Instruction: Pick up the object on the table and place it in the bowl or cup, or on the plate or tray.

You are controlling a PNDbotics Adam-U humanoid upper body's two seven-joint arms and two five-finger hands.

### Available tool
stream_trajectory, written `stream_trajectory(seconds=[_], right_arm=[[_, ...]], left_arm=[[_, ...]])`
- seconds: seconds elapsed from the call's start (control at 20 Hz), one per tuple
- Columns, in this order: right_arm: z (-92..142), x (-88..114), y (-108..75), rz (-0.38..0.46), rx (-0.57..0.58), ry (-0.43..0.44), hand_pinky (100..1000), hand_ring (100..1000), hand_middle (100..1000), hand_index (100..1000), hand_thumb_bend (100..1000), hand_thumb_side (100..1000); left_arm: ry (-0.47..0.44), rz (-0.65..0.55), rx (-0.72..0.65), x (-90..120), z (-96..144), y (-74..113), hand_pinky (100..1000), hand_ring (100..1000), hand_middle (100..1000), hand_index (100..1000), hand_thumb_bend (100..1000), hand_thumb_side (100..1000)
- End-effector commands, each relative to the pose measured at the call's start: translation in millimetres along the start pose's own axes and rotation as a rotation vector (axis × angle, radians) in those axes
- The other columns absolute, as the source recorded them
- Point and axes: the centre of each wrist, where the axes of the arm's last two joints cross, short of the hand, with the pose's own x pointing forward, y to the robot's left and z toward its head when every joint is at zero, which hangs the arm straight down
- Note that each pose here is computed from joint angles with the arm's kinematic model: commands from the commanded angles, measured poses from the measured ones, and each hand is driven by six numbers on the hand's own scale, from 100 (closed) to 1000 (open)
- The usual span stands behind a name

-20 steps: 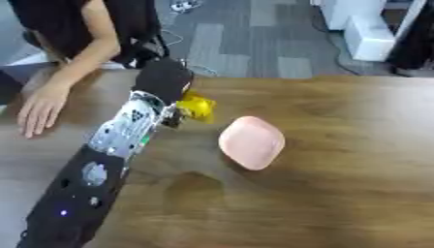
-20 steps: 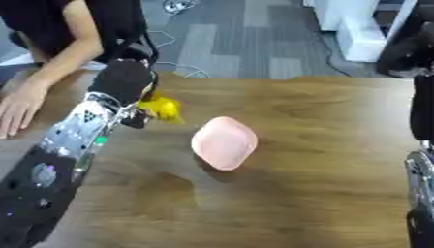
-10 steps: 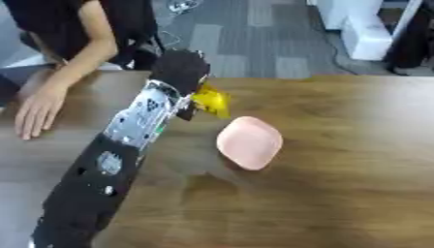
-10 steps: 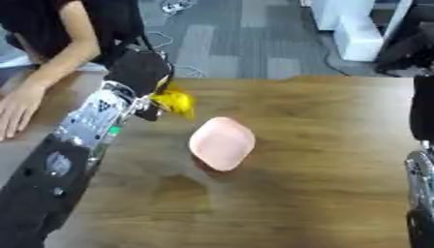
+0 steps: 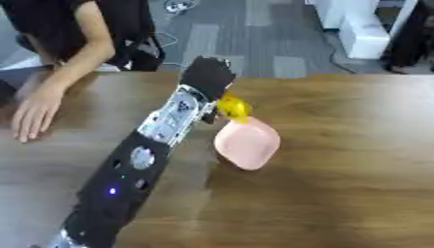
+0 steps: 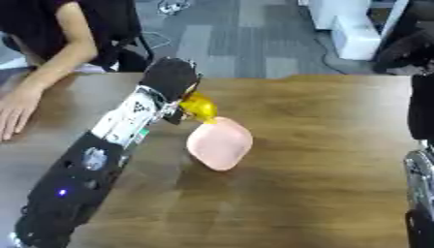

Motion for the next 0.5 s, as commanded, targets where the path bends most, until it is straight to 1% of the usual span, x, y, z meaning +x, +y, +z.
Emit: stream_trajectory(seconds=[0.05,0.15,0.25,0.35,0.4,0.45,0.5], right_arm=[[-7,4,-1.5,0.002,0.019,-0.026,419,520,738,697,100,1000],[-7,4,-1.4,0.000,0.019,-0.027,419,520,738,698,100,1000],[-8,4,-1.5,0.000,0.019,-0.027,419,521,738,698,100,1000],[-8,4,-1.4,-0.001,0.019,-0.029,420,521,738,698,100,1000],[-8,4,-1.4,-0.001,0.019,-0.029,420,521,738,698,100,1000],[-8,4,-1.4,-0.002,0.019,-0.029,420,521,738,698,100,1000],[-8,4,-1.4,-0.002,0.020,-0.029,419,521,738,697,100,1000]], left_arm=[[0.000,-0.004,0.042,6,-8,4.8,100,163,191,267,278,100],[-0.006,0.003,0.042,12,-10,1.4,100,185,215,290,278,100],[-0.015,0.007,0.037,18,-11,-1.7,100,217,257,328,308,100],[-0.028,0.012,0.037,23,-12,-3.6,100,256,317,374,272,100],[-0.035,0.021,0.057,25,-12,-2.4,100,300,357,393,256,100],[-0.040,0.032,0.075,27,-12,-2.6,100,315,369,400,252,100],[-0.047,0.042,0.087,29,-11,-3.2,136,362,413,433,256,100]])
